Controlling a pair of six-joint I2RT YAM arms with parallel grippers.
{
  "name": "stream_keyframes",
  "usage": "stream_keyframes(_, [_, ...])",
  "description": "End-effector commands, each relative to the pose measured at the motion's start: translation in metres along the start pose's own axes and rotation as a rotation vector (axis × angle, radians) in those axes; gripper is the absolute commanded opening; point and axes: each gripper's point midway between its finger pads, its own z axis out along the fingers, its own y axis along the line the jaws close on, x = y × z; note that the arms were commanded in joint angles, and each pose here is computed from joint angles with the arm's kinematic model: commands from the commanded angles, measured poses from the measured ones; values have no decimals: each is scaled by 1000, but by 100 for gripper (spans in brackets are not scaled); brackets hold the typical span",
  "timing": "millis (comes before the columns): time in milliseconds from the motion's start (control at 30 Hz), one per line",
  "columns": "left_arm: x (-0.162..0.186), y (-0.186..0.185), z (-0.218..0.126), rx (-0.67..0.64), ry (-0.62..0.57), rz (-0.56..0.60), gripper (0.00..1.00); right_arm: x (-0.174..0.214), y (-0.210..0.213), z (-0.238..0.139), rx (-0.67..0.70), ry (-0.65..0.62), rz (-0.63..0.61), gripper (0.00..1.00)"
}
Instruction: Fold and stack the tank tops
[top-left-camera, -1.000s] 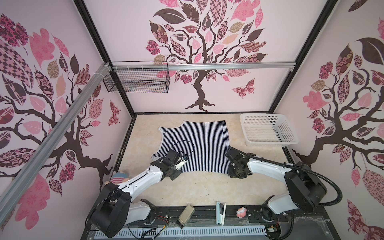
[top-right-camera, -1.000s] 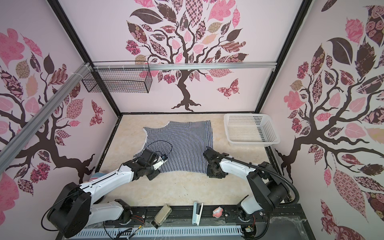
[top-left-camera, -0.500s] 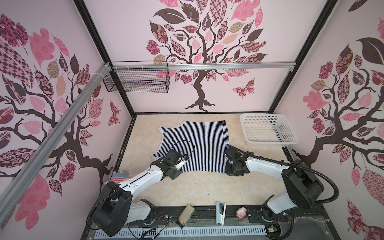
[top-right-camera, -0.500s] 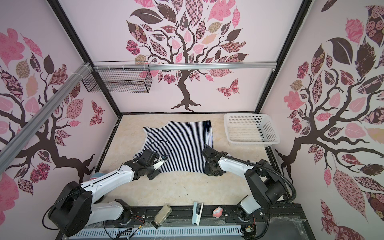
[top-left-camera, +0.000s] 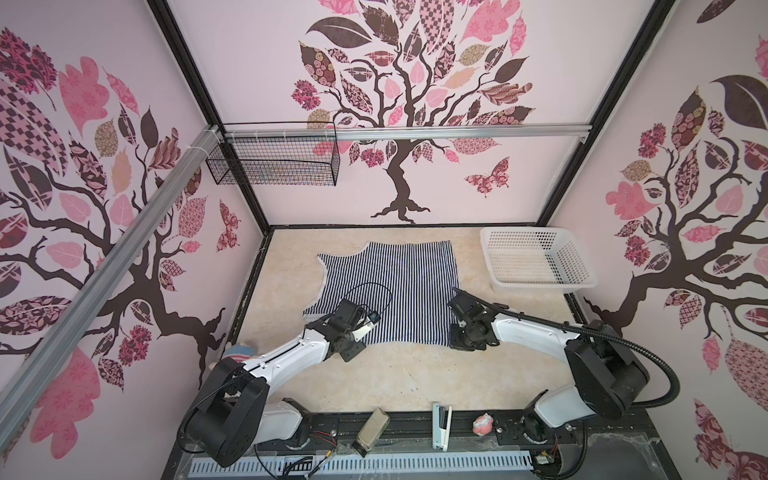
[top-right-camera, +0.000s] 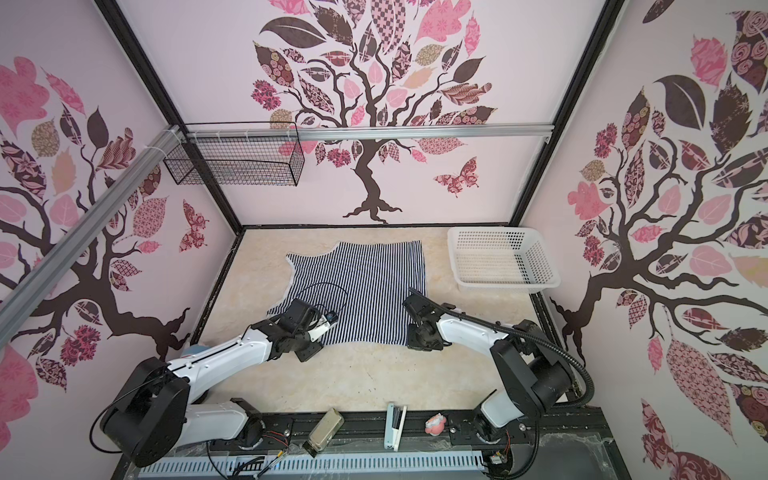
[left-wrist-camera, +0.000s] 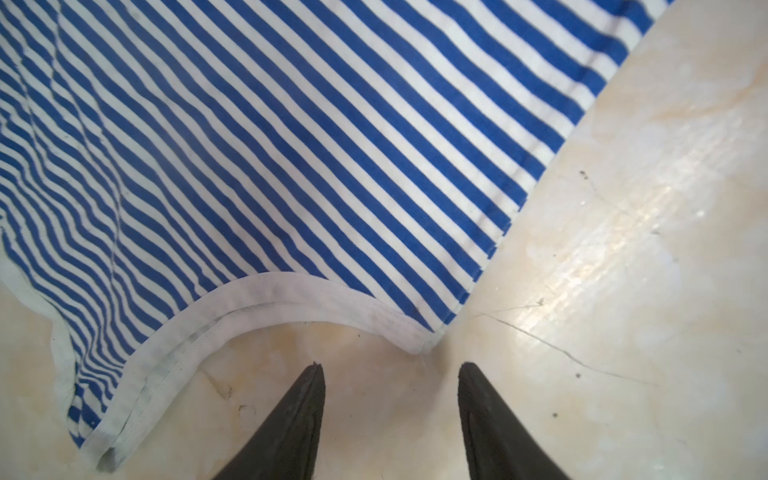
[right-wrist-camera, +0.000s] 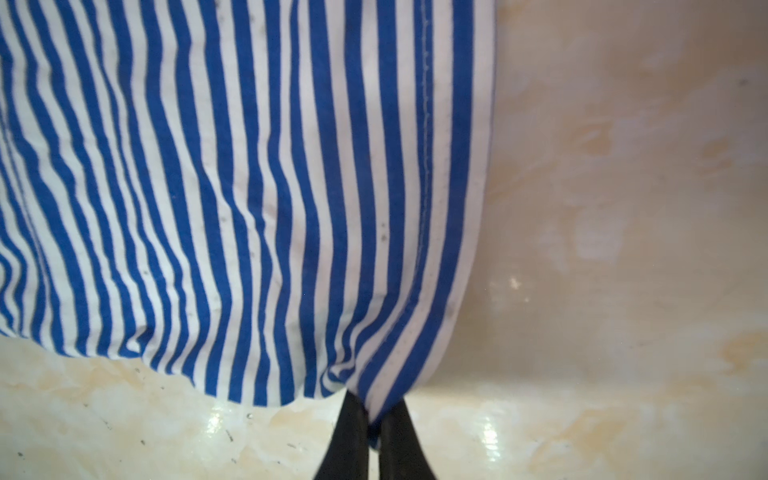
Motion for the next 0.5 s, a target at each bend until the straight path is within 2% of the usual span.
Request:
stream_keyframes(0, [-8,-6,1,26,-15,11,56,-5,6,-11,-20,-18,-3,5])
stream_keyframes(300, [-7,-1,11,-31,12,16,55,-4,6,-13,-26,-18,0,1])
stream_keyframes(467, [-4,4,16,-68,35,19,50,-3,4,-13,-18,-15,-1,0])
